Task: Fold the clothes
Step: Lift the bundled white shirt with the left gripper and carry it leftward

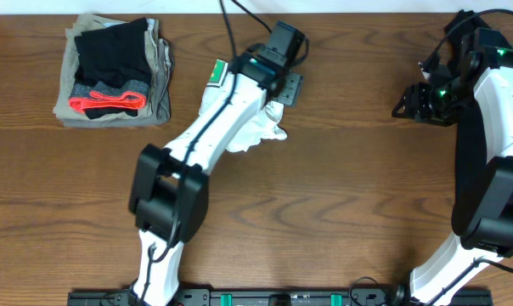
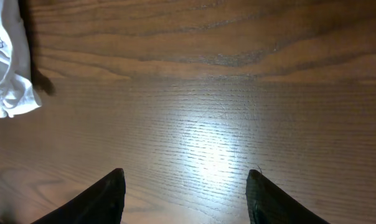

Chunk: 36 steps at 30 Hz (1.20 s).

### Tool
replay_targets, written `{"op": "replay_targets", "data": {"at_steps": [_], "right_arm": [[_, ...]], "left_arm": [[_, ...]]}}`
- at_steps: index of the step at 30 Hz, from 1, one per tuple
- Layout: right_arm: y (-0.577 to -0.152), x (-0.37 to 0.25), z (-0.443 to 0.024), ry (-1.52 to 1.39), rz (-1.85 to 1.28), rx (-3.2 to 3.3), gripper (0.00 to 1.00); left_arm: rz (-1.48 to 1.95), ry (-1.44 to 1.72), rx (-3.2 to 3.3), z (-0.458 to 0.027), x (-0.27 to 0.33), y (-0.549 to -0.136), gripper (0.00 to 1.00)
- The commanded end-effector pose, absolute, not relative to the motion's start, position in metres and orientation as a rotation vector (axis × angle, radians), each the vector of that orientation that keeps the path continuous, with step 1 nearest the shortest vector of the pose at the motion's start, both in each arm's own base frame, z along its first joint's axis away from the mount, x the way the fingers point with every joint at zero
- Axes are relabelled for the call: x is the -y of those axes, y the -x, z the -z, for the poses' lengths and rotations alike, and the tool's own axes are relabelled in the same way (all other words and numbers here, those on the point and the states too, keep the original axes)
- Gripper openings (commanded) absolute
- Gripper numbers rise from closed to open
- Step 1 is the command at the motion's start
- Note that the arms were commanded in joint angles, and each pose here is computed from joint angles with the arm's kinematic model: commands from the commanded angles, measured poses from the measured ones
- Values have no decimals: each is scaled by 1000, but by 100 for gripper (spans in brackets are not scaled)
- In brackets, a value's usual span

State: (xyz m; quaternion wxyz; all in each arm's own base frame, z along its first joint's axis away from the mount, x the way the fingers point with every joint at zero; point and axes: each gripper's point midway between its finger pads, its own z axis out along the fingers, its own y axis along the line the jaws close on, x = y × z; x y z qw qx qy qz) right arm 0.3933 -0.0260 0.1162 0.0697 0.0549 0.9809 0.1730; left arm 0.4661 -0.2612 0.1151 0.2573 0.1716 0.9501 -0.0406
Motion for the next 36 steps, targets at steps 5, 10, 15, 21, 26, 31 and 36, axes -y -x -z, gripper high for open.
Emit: {"op": "replay_targets", "data": {"at_steps": [5, 10, 15, 21, 26, 31, 36], "right_arm": [[-393, 25, -120, -151, -519, -2946, 61], [-393, 25, -118, -152, -520, -2948, 62], [-393, 25, -118, -145, -519, -2949, 63], [-392, 25, -117, -141, -520, -2951, 63], [-394, 25, -117, -139, -517, -2944, 64], [-394, 26, -117, -138, -516, -2941, 64], [-394, 26, -117, -139, -516, -2941, 64]], "left_arm": [[-168, -506, -2586, -50, 257, -479, 70], [-277, -534, -2539, -35, 257, -486, 71], [-359, -540, -2512, -28, 251, -492, 71], [-537, -606, -2526, -12, 229, -488, 71], [-569, -653, -2553, 1, 224, -483, 71], [-567, -660, -2552, 2, 226, -482, 57], [-574, -707, -2554, 3, 229, -478, 6]]}}
